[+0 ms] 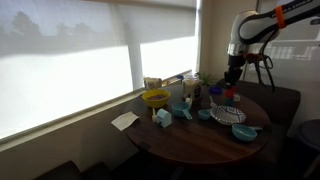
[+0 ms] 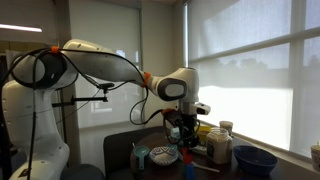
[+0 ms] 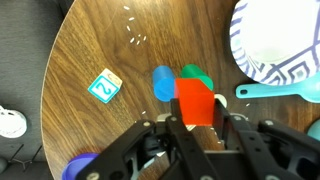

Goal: Move the green cylindrical block a little to the left, pick up the blue cylindrical block and place it next to the green cylindrical block, move the blue cylindrical block a little to the left, pick up the orange rectangular block and put it on top of both the green and blue cylindrical blocks

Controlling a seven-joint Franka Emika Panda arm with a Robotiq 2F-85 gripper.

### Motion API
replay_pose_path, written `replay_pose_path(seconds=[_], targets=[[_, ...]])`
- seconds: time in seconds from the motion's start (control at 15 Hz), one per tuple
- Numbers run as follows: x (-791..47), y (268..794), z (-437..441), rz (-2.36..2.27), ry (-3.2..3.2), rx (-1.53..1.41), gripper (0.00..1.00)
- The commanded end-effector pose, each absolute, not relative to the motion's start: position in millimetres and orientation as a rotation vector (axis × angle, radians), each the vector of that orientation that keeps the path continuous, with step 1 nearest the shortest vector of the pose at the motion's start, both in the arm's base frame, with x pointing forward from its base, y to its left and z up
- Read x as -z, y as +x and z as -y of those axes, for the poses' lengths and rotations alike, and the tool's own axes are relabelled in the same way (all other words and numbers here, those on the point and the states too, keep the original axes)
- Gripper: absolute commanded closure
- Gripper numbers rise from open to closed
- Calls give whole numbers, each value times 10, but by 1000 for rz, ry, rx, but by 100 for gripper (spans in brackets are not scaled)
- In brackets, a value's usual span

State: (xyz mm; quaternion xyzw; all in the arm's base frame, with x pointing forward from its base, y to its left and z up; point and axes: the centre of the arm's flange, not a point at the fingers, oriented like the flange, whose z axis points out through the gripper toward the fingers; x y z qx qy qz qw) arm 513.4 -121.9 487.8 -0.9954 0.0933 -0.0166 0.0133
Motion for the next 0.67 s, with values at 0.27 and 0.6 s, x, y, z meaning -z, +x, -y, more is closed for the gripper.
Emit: replay_pose_path(seconds=[0.27,0.6], targets=[[-4919,5214,1197,-278,-3128,63,92],[-4923,5213,1188,-274,-3129,63,92]])
